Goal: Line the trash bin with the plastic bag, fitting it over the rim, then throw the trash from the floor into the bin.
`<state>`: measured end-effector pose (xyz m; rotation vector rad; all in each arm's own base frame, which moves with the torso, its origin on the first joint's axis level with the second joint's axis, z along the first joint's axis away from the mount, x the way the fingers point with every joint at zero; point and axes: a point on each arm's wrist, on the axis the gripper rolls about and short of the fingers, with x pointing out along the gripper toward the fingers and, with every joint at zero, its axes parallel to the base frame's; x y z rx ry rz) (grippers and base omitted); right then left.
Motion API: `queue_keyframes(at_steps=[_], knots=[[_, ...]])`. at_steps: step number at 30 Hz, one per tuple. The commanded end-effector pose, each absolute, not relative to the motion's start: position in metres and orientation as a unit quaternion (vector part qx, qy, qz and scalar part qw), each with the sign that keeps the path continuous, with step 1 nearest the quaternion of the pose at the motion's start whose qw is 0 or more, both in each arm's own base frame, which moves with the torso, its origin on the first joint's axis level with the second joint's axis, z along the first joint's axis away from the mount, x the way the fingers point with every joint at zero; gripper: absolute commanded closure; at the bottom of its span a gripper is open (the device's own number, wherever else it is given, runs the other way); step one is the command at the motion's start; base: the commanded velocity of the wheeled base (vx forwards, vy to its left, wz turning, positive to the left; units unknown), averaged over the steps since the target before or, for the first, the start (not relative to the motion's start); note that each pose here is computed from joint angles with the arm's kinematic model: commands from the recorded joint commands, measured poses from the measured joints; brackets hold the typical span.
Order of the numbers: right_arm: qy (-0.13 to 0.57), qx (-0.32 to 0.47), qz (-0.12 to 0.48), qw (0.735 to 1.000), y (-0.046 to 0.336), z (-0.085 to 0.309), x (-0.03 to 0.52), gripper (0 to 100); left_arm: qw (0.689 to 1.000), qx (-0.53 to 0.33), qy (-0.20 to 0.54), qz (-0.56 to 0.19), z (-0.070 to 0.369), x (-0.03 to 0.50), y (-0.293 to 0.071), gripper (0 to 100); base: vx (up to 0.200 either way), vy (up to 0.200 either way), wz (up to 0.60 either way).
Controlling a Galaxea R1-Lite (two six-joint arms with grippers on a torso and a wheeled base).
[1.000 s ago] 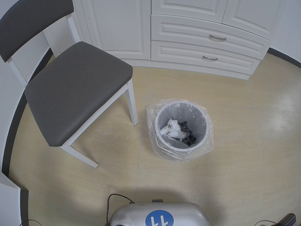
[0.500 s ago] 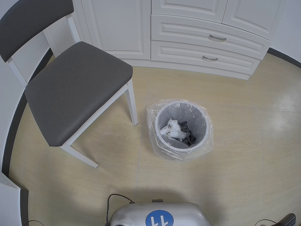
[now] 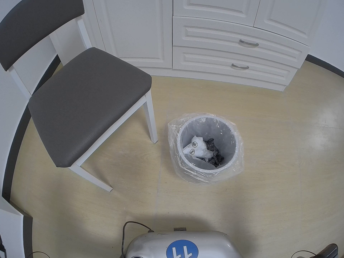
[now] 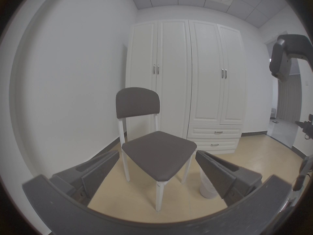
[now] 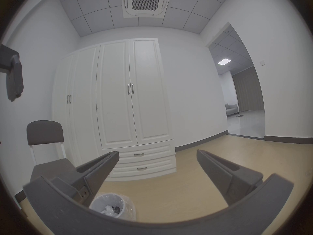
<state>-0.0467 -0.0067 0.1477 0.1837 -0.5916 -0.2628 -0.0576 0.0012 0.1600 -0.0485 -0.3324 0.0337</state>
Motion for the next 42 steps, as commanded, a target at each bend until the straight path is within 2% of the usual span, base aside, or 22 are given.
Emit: queue_keyframes(at_steps=[1,10,18,22,24,30,31,34,38,42], knots=[[-0.277,0.086,-0.133,0.948,-0.007,0.137,-0.043,0,0.989,-0.021,-0.146,0.009,0.15,-0.054,0.001,0,0.0,0.0,0.0],[-0.254,0.086,-0.136,0.954,-0.007,0.125,-0.037,0,0.998,0.003,-0.059,0.014,0.088,-0.024,0.001,0,0.0,0.0,0.0],[-0.243,0.093,-0.152,0.954,-0.008,0.122,-0.036,0,1.0,0.008,0.008,-0.002,0.075,-0.023,0.0,0,0.0,0.0,0.0],[-0.213,0.093,-0.178,0.956,-0.009,0.116,-0.033,0,1.0,0.008,0.007,-0.005,0.075,-0.023,0.0,0,0.0,0.0,0.0],[-0.174,0.087,-0.192,0.962,-0.009,0.109,-0.03,0,1.0,0.007,0.005,-0.006,0.076,-0.023,0.0,0,0.0,0.0,0.0],[-0.117,0.075,-0.198,0.97,-0.009,0.097,-0.027,0,1.0,0.008,0.005,-0.006,0.075,-0.023,0.0,0,0.0,0.0,0.0],[-0.086,0.069,-0.201,0.973,-0.009,0.091,-0.026,0,1.0,0.007,0.005,-0.006,0.075,-0.023,0.0,0,0.0,0.0,0.0],[-0.053,0.062,-0.203,0.976,-0.009,0.084,-0.025,0,1.0,0.006,0.002,-0.005,0.075,-0.023,0.0,0,0.0,0.0,0.0],[-0.046,0.058,-0.196,0.978,-0.009,0.083,-0.025,0,1.0,0.007,0.002,-0.005,0.075,-0.023,0.0,0,0.0,0.0,0.0],[-0.04,0.042,-0.141,0.988,-0.006,0.083,-0.024,0,1.0,0.006,0.002,-0.005,0.075,-0.023,0.0,0,0.0,0.0,0.0]])
